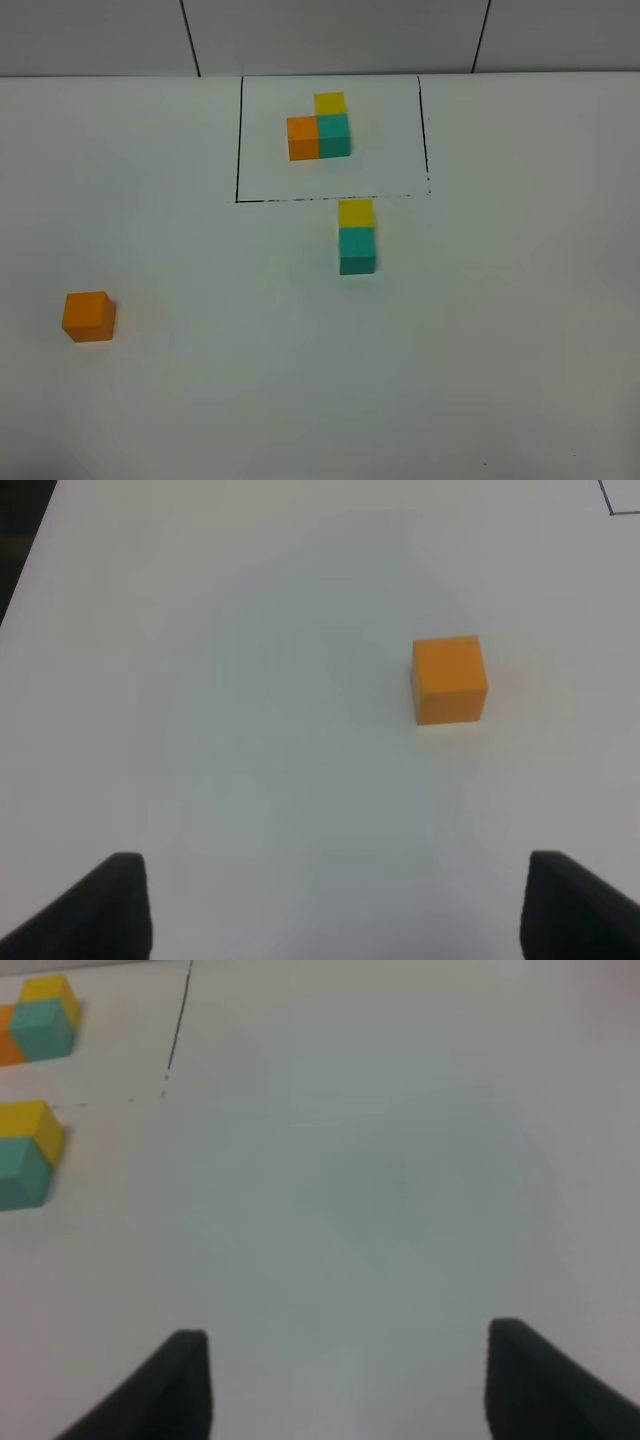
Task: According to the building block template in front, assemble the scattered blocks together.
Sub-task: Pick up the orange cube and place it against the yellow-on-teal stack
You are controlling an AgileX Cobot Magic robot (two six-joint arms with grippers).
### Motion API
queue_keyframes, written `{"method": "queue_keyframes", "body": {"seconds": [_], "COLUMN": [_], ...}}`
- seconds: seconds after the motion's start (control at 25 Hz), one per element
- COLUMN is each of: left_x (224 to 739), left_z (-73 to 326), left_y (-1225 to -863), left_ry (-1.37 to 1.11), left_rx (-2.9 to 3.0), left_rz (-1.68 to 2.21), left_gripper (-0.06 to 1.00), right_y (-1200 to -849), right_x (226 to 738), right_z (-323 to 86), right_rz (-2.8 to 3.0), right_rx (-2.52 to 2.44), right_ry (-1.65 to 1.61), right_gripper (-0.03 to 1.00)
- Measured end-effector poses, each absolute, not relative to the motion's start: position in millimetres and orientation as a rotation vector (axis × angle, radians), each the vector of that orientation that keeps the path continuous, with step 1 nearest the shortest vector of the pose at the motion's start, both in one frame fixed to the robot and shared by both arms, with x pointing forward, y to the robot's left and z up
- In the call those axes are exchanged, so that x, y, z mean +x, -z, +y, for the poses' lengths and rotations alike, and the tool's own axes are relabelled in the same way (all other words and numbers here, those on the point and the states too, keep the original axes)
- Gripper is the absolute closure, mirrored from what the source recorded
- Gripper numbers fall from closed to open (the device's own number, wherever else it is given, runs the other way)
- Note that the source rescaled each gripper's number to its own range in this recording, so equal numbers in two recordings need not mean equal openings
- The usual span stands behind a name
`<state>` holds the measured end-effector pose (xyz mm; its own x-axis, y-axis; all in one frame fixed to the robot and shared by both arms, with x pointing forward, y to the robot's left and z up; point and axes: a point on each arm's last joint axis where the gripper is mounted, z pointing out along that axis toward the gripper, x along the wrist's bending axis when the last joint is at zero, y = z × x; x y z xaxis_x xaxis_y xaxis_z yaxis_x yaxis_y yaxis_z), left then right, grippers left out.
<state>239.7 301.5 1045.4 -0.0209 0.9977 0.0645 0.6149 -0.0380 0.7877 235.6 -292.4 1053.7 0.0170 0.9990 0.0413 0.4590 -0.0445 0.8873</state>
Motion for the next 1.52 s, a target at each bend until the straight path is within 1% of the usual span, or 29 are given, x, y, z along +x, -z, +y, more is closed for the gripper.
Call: {"method": "queue_keyframes", "body": {"seconds": [0.08,0.2,0.32,0.4,0.64,0.72,0.92,1.08,1.2,1.4,1.52], "left_x": [246,267,302,330,430,462,514,530,533,530,522], "left_z": [301,298,293,294,300,299,277,260,260,261,262], "left_y": [-1045,-1048,-1050,-1048,-1038,-1028,-1001,-983,-975,-973,-960], "left_ry": [-0.847,-0.700,-0.502,-0.406,-0.159,-0.057,0.070,0.064,0.054,0.065,0.081], "left_rx": [1.730,1.765,1.766,1.789,1.876,1.915,2.083,2.165,2.179,2.190,2.197], "left_rz": [1.711,1.765,1.836,1.898,2.072,2.115,2.111,2.153,2.197,2.215,2.229], "left_gripper": [-0.06,-0.06,-0.06,-0.06,-0.06,-0.06,-0.06,-0.06,-0.06,-0.06,-0.06], "right_y": [-1054,-1054,-1054,-1054,-1054,-1054,-1054,-1054,-1054,-1054,-1054], "right_x": [236,236,236,236,236,236,236,236,236,236,236], "right_z": [-292,-292,-292,-292,-292,-292,-292,-292,-292,-292,-292], "right_rz": [1.525,1.525,1.525,1.525,1.525,1.525,1.525,1.525,1.525,1.525,1.525], "right_rx": [1.591,1.591,1.591,1.591,1.591,1.591,1.591,1.591,1.591,1.591,1.591], "right_ry": [-0.972,-0.972,-0.972,-0.972,-0.972,-0.972,-0.972,-0.972,-0.972,-0.972,-0.972], "right_gripper": [0.51,0.35,0.25,0.22,0.21,0.21,0.21,0.22,0.22,0.22,0.22]}}
